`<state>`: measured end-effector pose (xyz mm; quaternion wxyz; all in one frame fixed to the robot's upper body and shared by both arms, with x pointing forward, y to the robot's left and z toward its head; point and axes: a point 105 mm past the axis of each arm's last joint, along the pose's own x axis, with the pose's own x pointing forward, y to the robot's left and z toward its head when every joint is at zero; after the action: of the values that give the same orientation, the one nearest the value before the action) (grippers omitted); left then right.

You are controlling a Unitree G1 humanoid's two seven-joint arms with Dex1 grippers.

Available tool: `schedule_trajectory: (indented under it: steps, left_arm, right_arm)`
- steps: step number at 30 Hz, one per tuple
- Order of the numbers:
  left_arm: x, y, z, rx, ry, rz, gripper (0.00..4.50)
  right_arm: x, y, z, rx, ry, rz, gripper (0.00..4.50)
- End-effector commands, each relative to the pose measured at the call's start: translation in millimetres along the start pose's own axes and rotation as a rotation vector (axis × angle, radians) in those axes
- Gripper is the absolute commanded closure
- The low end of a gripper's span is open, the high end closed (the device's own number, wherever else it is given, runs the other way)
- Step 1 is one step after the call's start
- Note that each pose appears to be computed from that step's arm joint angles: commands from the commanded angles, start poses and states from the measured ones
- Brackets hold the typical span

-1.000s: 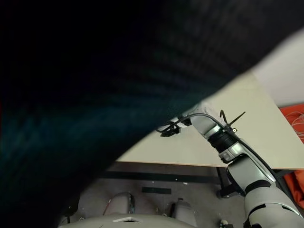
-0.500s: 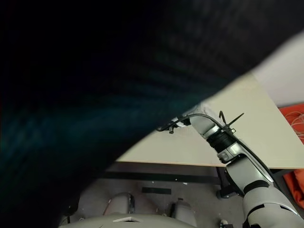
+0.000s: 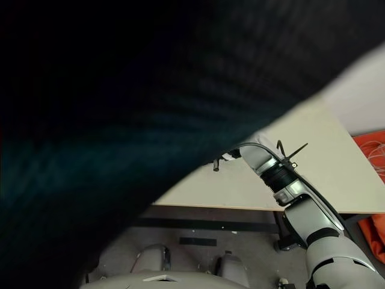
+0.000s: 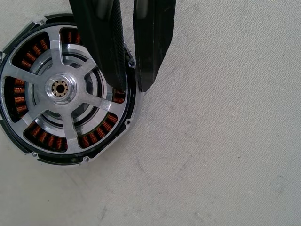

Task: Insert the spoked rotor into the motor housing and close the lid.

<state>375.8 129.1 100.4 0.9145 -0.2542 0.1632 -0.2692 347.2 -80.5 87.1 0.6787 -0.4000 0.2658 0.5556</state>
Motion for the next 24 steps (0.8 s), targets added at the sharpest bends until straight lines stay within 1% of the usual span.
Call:
schedule_trajectory:
  steps: [1,4,7,9,11,15,18,20,24]
  left_arm:
    - [1.6,-8.0,19.4,0.032,-0.061,-0.024,1.94]
    - [1.7,-8.2,19.2,0.03,-0.062,-0.023,1.94]
    - [1.6,-8.3,18.2,0.027,-0.064,-0.022,1.94]
    - [1.4,-7.7,16.7,0.022,-0.066,-0.019,1.94]
    - [1.3,-7.5,15.3,0.018,-0.067,-0.017,1.94]
    - [0.1,-8.1,13.1,0.013,-0.07,-0.015,1.94]
    - [-1.3,-7.5,13.3,0.012,-0.071,-0.011,1.94]
    - [-2.4,-5.9,15.8,0.013,-0.076,-0.006,1.94]
    - [-3.4,-4.9,19.5,0.019,-0.081,-0.002,1.94]
  right_arm:
    - [-5.4,-1.6,0.0,0.0,0.004,-0.001,4.48]
    - [-6.9,0.3,1.0,0.041,-0.004,0.012,4.48]
    - [-8.3,1.4,8.4,0.15,-0.04,0.027,4.48]
    - [-9.8,-2.8,23.5,0.364,-0.1,0.04,4.48]
    - [-11.0,-4.2,37.0,0.533,-0.133,0.06,4.48]
    - [-7.8,-11.8,52.7,0.862,-0.135,0.03,4.48]
    - [-3.4,-16.8,53.7,1.016,-0.115,-0.02,4.48]
    - [0.9,-19.8,52.7,1.066,-0.107,-0.056,4.48]
    - [12.1,-26.3,39.7,1.17,-0.066,-0.16,4.48]
